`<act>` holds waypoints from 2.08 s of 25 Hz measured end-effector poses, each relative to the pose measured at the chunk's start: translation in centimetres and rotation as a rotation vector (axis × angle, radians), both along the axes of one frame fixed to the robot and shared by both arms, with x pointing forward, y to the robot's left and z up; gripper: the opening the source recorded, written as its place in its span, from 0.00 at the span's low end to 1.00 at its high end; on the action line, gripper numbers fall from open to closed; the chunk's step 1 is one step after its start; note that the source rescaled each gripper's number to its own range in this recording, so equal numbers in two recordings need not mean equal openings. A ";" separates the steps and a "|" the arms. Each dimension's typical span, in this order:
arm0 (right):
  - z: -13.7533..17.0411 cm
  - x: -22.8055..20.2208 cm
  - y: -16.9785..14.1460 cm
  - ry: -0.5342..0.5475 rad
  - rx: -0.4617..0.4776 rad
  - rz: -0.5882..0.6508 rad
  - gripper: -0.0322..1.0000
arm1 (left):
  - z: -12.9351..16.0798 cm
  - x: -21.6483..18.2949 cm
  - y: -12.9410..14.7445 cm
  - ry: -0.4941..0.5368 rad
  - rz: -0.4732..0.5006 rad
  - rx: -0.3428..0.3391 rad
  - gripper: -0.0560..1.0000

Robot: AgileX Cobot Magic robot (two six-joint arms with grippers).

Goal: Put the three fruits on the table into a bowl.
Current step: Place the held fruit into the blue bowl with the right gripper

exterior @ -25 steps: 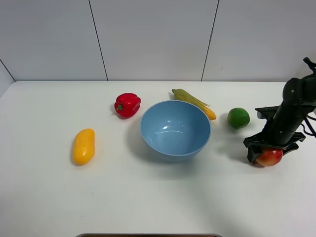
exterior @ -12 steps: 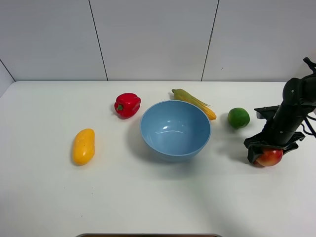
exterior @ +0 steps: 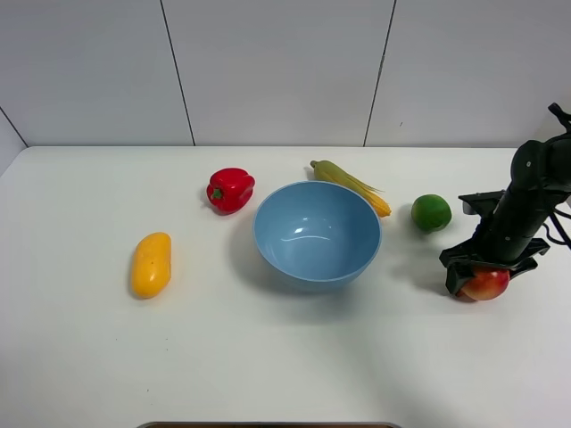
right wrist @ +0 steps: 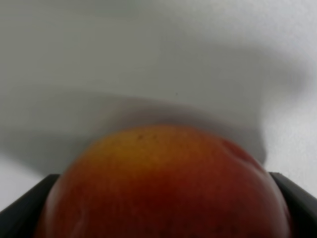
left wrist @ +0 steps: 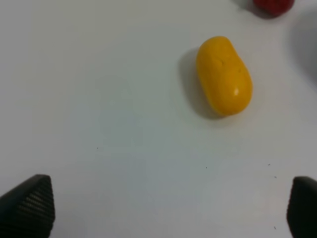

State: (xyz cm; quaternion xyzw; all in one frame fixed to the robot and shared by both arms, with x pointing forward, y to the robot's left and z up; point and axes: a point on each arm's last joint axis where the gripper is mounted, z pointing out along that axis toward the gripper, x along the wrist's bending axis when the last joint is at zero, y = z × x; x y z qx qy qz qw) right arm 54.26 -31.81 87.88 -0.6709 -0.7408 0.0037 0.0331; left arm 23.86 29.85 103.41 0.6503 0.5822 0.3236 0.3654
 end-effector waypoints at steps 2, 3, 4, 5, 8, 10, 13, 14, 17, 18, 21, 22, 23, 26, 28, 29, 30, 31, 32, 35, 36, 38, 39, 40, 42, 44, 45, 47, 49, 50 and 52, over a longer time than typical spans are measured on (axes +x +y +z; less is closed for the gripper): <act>0.0 0.0 0.0 0.000 0.000 0.000 0.35 | 0.0 0.0 0.0 0.000 0.000 0.000 0.88; 0.0 0.0 0.0 0.000 0.000 0.000 0.35 | 0.0 0.0 0.0 0.000 0.000 0.000 0.88; 0.0 0.0 0.0 0.000 0.000 0.000 0.35 | 0.0 0.0 0.0 0.000 0.000 0.000 0.88; 0.0 0.0 0.0 0.000 0.000 0.002 0.35 | 0.0 0.0 0.0 0.000 0.000 0.000 0.88; 0.0 0.0 0.0 0.000 0.000 0.003 0.35 | 0.0 0.0 0.0 0.000 0.000 0.000 0.88; 0.0 0.0 0.0 -0.002 0.000 0.003 0.35 | 0.0 0.0 0.0 0.000 0.000 0.000 0.88; 0.8 0.0 0.0 -0.026 -0.001 -0.002 0.35 | 0.0 0.0 0.0 0.000 0.000 0.000 0.88; 1.3 0.1 0.0 -0.043 -0.001 -0.004 0.35 | 0.0 0.0 0.0 0.000 0.000 0.000 0.88; 3.2 0.1 0.1 -0.106 0.009 -0.021 0.35 | 0.0 0.0 0.0 0.000 0.000 0.000 0.88; 3.8 0.0 0.2 -0.126 0.016 -0.030 0.35 | 0.0 0.0 0.0 0.000 0.000 0.000 0.88; 6.1 -0.2 0.4 -0.203 0.030 -0.048 0.35 | 0.0 0.0 0.0 0.000 0.000 0.000 0.88; 6.8 -0.2 0.4 -0.220 0.034 -0.051 0.35 | 0.0 0.0 0.0 0.000 0.000 0.000 0.88; 7.7 -0.2 0.5 -0.246 0.039 -0.055 0.35 | 0.0 0.0 0.0 0.000 0.000 0.000 0.88; 10.4 0.0 0.8 -0.308 0.068 -0.071 0.35 | 0.0 0.0 0.0 0.000 0.000 0.000 0.88; 12.2 0.3 1.0 -0.334 0.099 -0.073 0.35 | 0.0 0.0 0.0 0.000 0.000 0.000 0.88; 13.0 0.5 1.2 -0.344 0.115 -0.065 0.35 | 0.0 0.0 0.0 0.000 0.000 0.000 0.88; 13.8 0.8 1.4 -0.356 0.131 -0.056 0.35 | 0.0 0.0 0.0 0.000 0.000 0.000 0.88; 14.5 1.1 1.8 -0.364 0.141 -0.034 0.35 | 0.0 0.0 0.0 0.000 0.000 0.000 0.88; 15.1 1.2 2.5 -0.370 0.148 -0.006 0.35 | 0.0 0.0 0.0 0.000 0.000 0.000 0.88; 16.8 1.8 5.7 -0.411 0.170 0.105 0.35 | 0.0 0.0 0.0 0.000 0.000 0.000 0.88; 17.4 1.8 7.0 -0.427 0.180 0.147 0.35 | 0.0 0.0 0.0 0.000 0.000 0.000 0.88; 18.3 1.8 9.5 -0.459 0.199 0.221 0.35 | 0.0 0.0 0.0 0.000 0.000 0.000 0.88; 18.6 1.7 10.8 -0.473 0.209 0.256 0.35 | 0.0 0.0 0.0 0.000 0.000 0.000 0.88; 18.8 1.5 11.9 -0.488 0.219 0.283 0.35 | 0.0 0.0 0.0 0.000 0.000 0.000 0.88; 19.1 1.2 13.8 -0.522 0.235 0.330 0.35 | 0.0 0.0 0.0 0.000 0.000 0.000 0.88; 19.0 0.9 15.5 -0.535 0.249 0.376 0.35 | 0.0 0.0 0.0 0.000 0.000 0.000 0.88; 18.7 0.9 16.2 -0.536 0.253 0.393 0.35 | 0.0 0.0 0.0 0.000 0.000 0.000 0.88; 17.6 0.9 17.9 -0.517 0.260 0.433 0.35 | 0.0 0.0 0.0 0.000 0.000 0.000 0.88; 15.7 1.3 19.5 -0.493 0.261 0.462 0.35 | 0.0 0.0 0.0 0.000 0.000 0.000 0.88; 14.7 1.5 20.3 -0.485 0.261 0.475 0.35 | 0.0 0.0 0.0 0.000 0.000 0.000 0.88; 12.9 1.8 21.6 -0.470 0.258 0.492 0.35 | 0.0 0.0 0.0 0.000 0.000 0.000 0.88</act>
